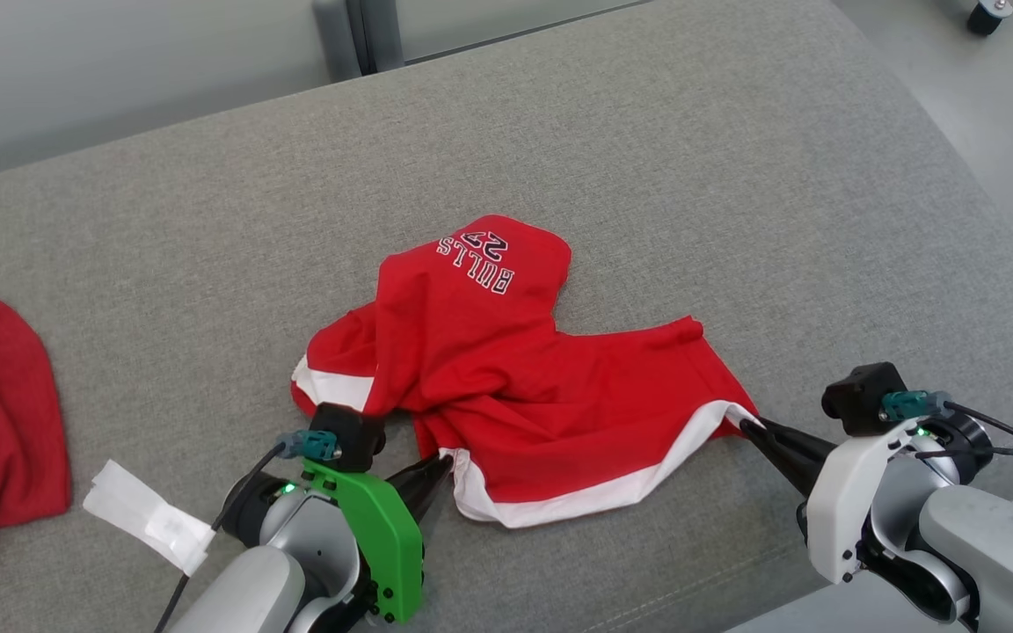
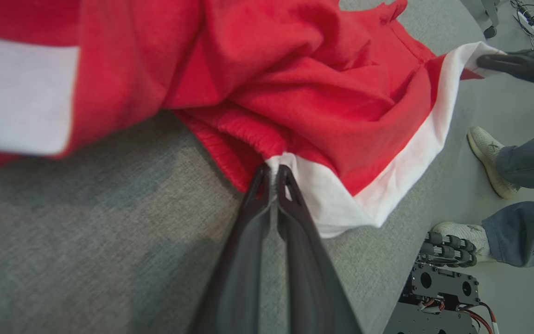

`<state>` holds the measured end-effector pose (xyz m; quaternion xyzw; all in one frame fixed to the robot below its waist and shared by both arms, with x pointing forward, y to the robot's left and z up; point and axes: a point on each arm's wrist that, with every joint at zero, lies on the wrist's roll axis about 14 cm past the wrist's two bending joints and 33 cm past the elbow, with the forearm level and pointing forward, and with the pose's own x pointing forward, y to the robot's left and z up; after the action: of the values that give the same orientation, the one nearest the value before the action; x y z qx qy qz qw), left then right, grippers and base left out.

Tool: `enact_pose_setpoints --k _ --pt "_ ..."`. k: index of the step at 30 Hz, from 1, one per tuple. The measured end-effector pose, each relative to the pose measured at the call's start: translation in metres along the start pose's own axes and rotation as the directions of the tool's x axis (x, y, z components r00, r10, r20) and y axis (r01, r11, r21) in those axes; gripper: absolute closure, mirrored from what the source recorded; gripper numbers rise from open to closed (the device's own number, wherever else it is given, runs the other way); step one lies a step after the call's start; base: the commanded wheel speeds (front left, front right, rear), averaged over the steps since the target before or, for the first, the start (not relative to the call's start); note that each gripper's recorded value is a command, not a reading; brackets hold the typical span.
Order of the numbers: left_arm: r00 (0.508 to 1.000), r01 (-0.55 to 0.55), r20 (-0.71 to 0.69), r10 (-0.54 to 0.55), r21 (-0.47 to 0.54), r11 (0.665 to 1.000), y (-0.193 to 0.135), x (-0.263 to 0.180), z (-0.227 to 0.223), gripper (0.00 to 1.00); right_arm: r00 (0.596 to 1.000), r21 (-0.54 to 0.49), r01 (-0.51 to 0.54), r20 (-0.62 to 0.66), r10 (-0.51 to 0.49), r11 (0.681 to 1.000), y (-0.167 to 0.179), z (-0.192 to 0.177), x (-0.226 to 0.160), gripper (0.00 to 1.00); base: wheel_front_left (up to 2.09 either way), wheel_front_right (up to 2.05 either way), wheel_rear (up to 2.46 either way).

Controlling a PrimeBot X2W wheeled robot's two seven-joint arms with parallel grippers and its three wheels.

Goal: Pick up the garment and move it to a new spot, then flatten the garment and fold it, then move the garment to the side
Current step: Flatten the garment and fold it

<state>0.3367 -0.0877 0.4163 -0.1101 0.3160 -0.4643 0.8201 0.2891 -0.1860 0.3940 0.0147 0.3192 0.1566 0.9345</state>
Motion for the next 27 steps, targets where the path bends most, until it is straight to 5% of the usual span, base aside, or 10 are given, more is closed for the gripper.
enact_pose_setpoints --k 11,16,21,27 --pt "0.991 0.026 0.129 -0.016 -0.08 0.996 -0.003 -0.014 0.035 1.0 0.998 -0.029 0.027 0.062 -0.025 0.999 -0.018 0.022 0.0 1.0 0.0 0.0 0.0" --pt "0.971 0.065 0.234 -0.048 -0.066 0.996 -0.005 -0.046 0.077 1.0 0.975 -0.057 0.07 0.213 -0.056 0.996 -0.045 0.084 0.0 1.0 0.0 0.0 0.0" --pt "0.88 0.077 0.47 -0.067 -0.001 0.997 -0.003 -0.095 0.164 1.0 0.919 -0.04 0.083 0.389 -0.061 0.996 -0.057 0.156 -0.003 1.0 0.0 0.0 0.0" --pt "0.804 0.051 0.592 -0.046 0.007 0.999 0.005 -0.148 0.203 1.0 0.905 0.019 -0.032 0.424 0.021 0.999 -0.033 0.174 0.006 1.0 0.0 0.0 0.0"
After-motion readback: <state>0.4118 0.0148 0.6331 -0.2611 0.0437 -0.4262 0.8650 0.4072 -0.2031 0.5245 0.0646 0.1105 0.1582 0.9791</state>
